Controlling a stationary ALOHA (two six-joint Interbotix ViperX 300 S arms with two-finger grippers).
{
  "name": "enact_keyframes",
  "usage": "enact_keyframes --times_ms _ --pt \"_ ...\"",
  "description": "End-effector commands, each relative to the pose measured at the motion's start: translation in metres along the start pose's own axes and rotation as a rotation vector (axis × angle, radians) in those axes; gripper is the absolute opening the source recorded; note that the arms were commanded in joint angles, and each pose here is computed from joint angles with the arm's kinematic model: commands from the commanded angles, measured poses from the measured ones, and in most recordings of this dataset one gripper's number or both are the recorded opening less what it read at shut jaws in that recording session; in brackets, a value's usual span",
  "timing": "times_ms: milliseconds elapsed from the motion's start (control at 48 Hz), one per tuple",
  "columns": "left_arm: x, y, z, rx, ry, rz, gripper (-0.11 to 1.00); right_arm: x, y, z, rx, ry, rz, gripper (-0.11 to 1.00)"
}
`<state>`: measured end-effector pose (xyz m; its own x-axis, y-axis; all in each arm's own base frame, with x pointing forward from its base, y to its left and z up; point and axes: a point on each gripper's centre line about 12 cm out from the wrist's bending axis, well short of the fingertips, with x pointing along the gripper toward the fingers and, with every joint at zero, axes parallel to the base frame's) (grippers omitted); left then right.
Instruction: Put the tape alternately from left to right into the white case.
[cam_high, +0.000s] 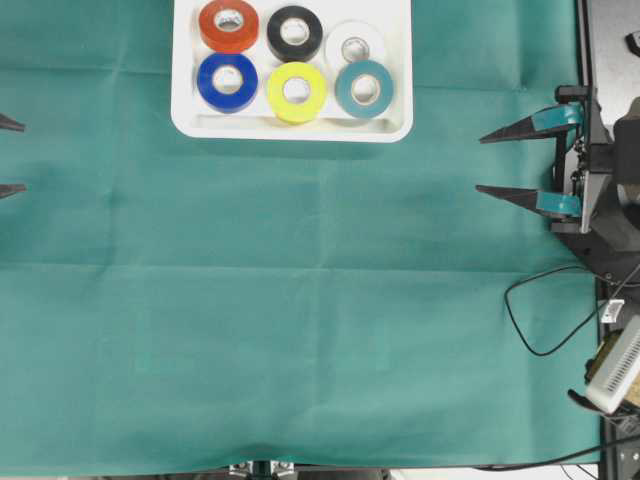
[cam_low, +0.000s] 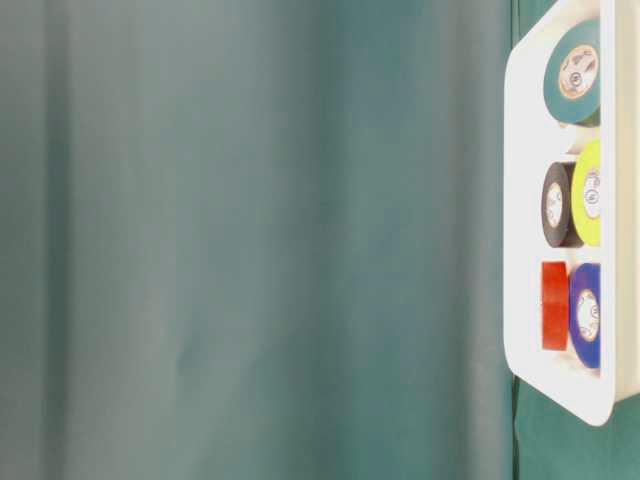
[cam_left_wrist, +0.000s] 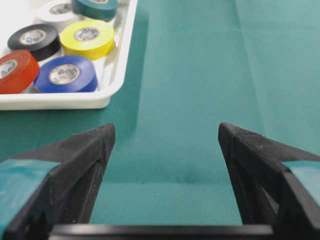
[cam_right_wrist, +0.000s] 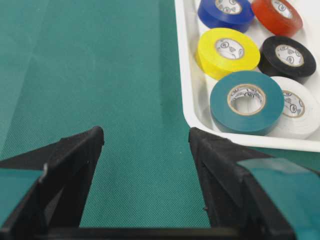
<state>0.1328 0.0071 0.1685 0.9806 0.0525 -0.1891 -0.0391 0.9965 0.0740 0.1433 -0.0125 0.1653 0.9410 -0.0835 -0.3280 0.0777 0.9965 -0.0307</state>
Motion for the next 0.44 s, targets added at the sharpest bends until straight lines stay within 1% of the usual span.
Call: enact_keyframes --times_ms 0,417 --pt "0.0007 0.0008 0.0045 0.002 -0.007 0.004 0.37 0.0004 0.0 0.0044 0.001 -0.01 0.001 0.74" --pt "0.0007 0.0021 0.0057 -0.001 -0.01 0.013 0.37 0.0005 0.0001 0.0058 0.007 -0.014 0.003 0.74"
